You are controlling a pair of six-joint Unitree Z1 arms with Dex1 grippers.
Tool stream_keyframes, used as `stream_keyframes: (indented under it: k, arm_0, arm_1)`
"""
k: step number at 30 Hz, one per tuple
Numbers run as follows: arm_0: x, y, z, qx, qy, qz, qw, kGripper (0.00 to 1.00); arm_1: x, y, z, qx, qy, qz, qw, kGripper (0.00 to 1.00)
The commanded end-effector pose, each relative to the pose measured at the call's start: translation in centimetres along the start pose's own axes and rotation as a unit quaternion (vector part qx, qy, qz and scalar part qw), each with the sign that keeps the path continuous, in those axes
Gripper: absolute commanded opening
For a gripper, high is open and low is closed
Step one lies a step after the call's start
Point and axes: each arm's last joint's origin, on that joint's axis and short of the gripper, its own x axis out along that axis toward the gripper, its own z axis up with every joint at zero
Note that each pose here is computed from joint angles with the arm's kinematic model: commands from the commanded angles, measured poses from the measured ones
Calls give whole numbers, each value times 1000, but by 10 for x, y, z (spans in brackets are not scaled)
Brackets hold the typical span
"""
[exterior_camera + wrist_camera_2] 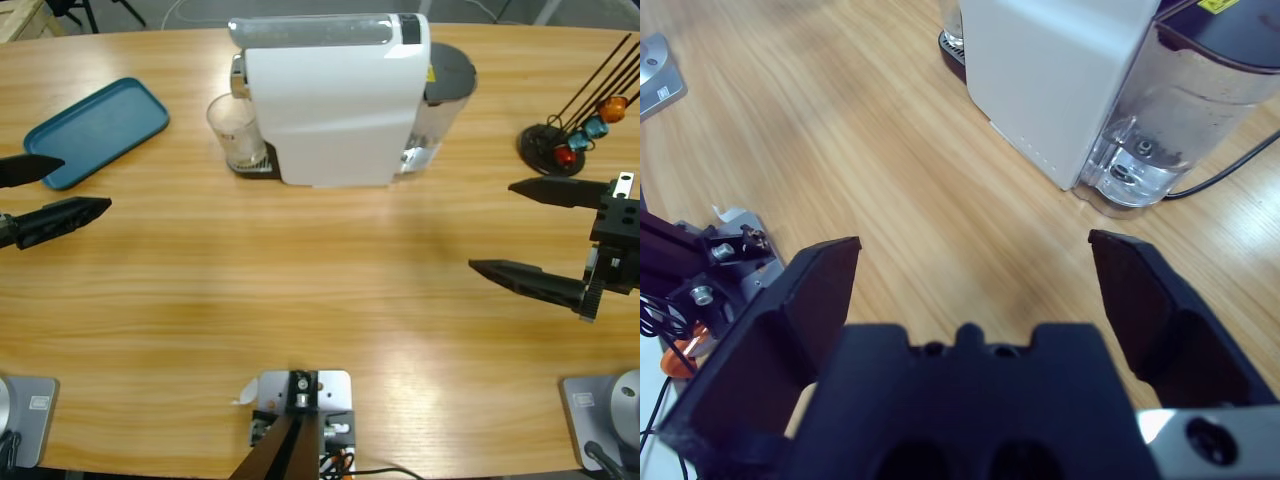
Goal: Pour coffee
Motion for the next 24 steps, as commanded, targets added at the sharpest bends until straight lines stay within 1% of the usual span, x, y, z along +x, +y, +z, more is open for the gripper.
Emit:
stream_keyframes:
  k: [1, 13, 16, 20, 24]
  arm_0:
    - [6, 0, -13, 3, 26, -7, 1000, 973]
    - [8, 0, -12, 3, 27, -6, 1000, 973]
    - [6, 0, -10, 4, 18, 0, 1000, 973]
    - [1, 0, -6, 2, -1, 5, 1000, 964]
    - [3, 0, 13, -2, -15, 0, 1000, 976]
  arm_1:
    - [7, 2, -12, 1, 24, 15, 1000, 1000]
    - [10, 1, -12, 2, 27, 15, 1000, 1000]
    - [10, 1, -12, 2, 28, 15, 1000, 1000]
    - [11, 0, -11, 2, 29, 14, 999, 1000]
    - [12, 0, -11, 3, 31, 15, 999, 1000]
